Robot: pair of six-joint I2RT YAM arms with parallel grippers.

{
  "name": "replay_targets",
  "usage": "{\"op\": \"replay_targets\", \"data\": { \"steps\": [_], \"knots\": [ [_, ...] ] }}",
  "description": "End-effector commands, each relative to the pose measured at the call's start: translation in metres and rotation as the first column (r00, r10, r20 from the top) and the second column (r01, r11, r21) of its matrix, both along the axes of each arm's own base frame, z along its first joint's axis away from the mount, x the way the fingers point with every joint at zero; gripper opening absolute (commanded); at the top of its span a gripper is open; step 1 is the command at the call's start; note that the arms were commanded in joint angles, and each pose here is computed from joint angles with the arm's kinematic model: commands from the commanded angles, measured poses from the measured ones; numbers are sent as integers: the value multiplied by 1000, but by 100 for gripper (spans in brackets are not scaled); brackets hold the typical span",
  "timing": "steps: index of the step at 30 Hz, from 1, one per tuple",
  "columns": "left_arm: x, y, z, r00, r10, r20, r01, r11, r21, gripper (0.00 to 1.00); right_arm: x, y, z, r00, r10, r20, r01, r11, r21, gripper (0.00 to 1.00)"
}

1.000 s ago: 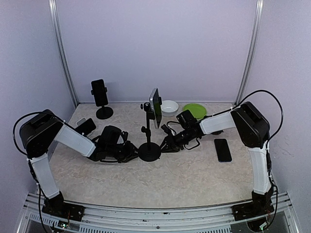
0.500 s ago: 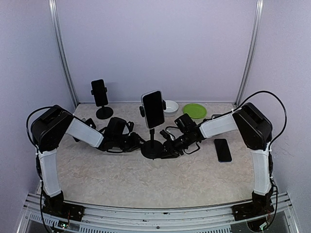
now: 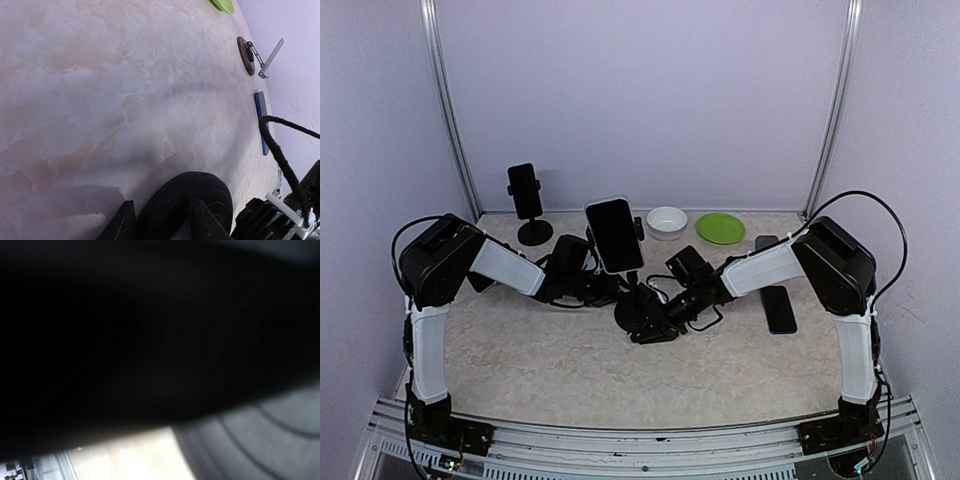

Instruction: Remove the phone from the phone stand

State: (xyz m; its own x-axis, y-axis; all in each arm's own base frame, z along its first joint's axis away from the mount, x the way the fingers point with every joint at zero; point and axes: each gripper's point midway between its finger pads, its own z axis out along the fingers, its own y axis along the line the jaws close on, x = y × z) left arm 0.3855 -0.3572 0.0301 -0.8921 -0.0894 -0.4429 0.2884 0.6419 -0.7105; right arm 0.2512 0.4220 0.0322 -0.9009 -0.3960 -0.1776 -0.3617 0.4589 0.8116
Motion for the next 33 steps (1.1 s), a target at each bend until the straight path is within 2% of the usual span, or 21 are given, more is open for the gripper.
{"op": "replay_targets", "data": {
  "steps": [1,7,12,17,20,26,29,33],
  "knots": [
    [-10,11,-32,996,-25,-87,33,995,91,39,-5,2,7,1000,6,23,-6,1000,13,32],
    [12,31,-15,997,40,-60,-35,996,83,52,-3,-5,21,998,-9,64,8,1000,16,38],
    [32,62,9,992,122,-3,-122,989,81,71,6,-11,44,992,-28,123,24,999,38,50],
    [48,95,33,981,185,52,-190,977,93,82,13,-20,64,985,-59,165,52,998,48,66],
    [55,117,45,971,229,74,-235,967,101,86,12,-29,68,984,-66,166,60,997,41,71],
    [59,150,75,951,274,141,-291,949,121,93,6,-56,71,979,-77,188,82,997,-15,75],
    [53,163,95,941,285,181,-309,943,121,99,10,-79,85,967,-108,232,120,992,-39,79],
    [40,177,128,924,292,248,-329,936,123,99,23,-109,118,928,-150,343,167,986,-21,82]
  ]
}}
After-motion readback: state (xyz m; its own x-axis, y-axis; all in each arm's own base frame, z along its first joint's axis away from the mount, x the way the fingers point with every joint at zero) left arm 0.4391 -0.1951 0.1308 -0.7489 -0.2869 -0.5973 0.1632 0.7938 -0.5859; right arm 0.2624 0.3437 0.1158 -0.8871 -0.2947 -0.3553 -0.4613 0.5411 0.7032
